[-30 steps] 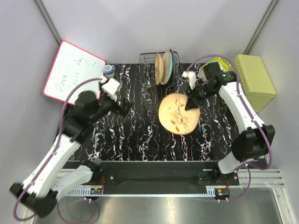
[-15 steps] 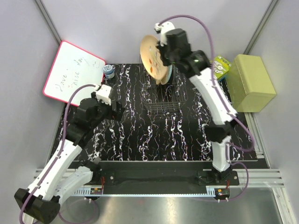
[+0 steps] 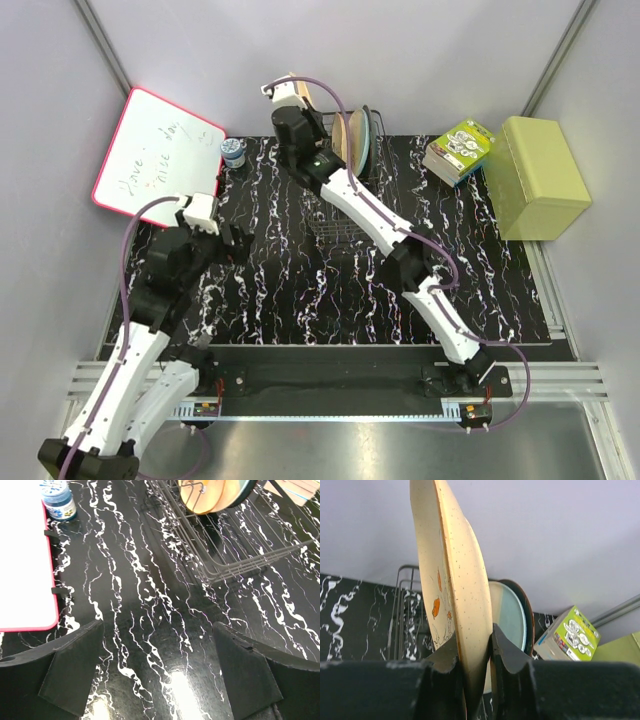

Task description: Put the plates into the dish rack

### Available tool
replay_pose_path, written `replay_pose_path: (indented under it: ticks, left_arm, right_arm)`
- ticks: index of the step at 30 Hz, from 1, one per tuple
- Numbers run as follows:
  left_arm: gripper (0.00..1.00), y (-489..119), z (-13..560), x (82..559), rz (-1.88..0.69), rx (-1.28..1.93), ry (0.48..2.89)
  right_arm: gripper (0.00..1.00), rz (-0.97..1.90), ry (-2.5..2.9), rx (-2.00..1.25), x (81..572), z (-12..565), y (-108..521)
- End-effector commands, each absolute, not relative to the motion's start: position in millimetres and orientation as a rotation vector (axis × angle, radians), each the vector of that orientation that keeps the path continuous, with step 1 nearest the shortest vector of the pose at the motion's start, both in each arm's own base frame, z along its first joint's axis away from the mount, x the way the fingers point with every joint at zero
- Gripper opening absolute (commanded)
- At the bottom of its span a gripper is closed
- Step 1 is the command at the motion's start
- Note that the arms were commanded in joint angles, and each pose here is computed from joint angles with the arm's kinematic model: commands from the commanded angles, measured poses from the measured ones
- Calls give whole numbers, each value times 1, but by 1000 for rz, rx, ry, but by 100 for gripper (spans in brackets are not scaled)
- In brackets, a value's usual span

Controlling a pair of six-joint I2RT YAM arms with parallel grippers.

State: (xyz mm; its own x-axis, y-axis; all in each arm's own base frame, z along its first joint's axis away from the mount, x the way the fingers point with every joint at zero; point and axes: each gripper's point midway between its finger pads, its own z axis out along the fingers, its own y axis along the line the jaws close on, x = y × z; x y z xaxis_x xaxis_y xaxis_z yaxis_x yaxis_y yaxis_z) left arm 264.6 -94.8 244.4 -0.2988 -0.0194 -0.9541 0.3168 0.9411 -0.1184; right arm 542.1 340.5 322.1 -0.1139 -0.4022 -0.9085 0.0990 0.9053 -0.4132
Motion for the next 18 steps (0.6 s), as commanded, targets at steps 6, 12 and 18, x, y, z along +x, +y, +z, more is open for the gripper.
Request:
replay_pose_path:
  ticks: [6, 12, 18]
  left_arm:
    - [95, -103, 254, 259, -409, 225, 1757]
    - [95, -101, 251, 258, -397, 226, 1756]
    - [95, -99, 248, 263, -377, 214, 1772]
  right_arm:
    - [0, -378, 1403, 98, 543, 409, 306]
    - [0, -420, 1497, 75, 565, 363, 296]
    - [0, -381, 1547, 7, 584, 335, 298]
